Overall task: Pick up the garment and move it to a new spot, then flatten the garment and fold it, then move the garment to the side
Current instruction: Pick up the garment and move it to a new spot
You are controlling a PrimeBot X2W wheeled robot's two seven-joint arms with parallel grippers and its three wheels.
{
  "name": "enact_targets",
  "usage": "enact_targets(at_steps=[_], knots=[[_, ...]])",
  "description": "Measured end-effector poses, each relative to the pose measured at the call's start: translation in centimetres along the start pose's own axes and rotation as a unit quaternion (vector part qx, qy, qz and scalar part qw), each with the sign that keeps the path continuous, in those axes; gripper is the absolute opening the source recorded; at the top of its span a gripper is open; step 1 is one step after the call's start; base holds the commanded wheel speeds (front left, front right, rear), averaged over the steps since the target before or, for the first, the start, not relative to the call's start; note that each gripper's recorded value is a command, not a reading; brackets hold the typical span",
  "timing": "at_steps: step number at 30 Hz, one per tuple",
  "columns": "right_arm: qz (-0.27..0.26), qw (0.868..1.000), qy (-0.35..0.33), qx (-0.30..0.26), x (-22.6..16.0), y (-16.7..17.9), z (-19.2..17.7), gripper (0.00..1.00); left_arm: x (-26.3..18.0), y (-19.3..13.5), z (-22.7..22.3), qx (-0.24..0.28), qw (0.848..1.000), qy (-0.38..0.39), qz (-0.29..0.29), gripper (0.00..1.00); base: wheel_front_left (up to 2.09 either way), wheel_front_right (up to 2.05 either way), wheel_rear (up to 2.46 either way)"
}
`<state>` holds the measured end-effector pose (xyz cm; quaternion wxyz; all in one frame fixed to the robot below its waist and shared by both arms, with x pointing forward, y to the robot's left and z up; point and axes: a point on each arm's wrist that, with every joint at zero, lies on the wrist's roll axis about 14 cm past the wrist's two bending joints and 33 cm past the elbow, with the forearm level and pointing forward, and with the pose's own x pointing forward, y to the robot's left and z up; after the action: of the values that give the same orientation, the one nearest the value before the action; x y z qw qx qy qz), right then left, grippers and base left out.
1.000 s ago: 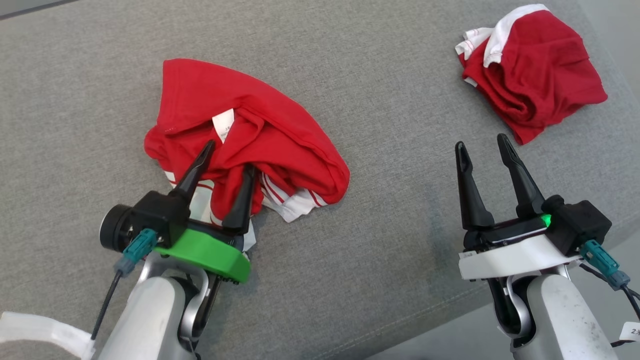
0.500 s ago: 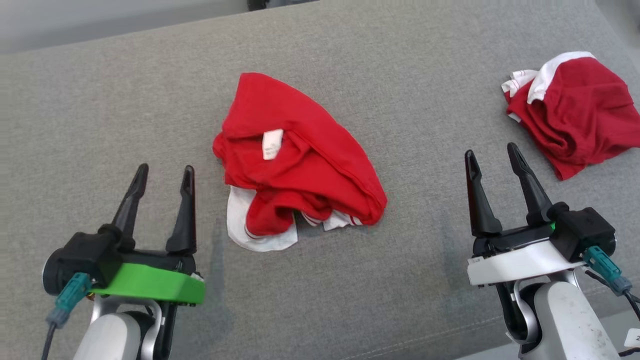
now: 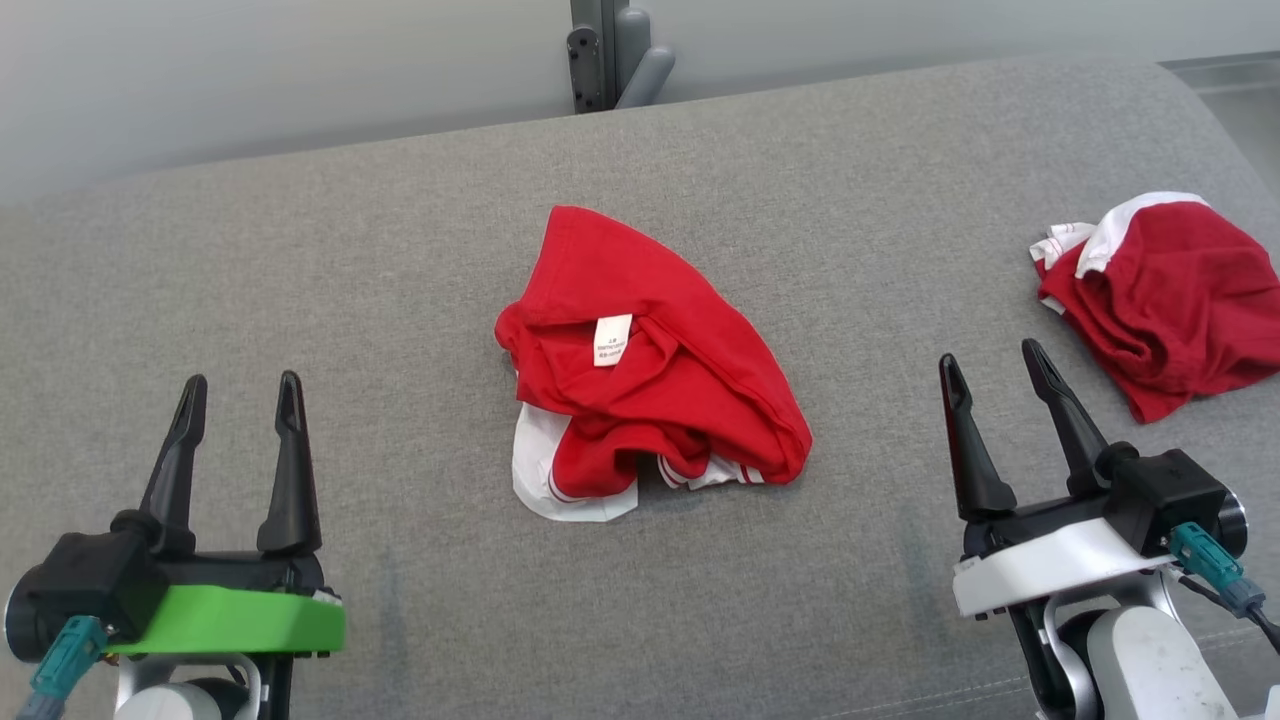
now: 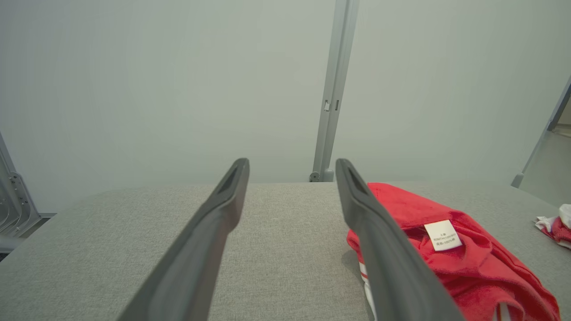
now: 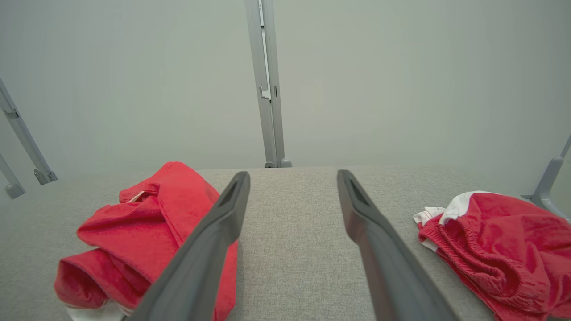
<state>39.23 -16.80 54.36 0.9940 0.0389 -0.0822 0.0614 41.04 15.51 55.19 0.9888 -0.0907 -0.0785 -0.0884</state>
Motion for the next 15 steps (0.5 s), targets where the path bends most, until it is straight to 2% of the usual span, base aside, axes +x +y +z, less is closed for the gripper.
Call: enact_targets(at_steps=[15], knots=[[-0.006,1.0,0.004,-0.004,-1.4,-0.4,0.6,1.0,-2.2,-0.7,0.2,0.005,1.0,0.013,-0.003,1.0,0.0,0.0,0.0]])
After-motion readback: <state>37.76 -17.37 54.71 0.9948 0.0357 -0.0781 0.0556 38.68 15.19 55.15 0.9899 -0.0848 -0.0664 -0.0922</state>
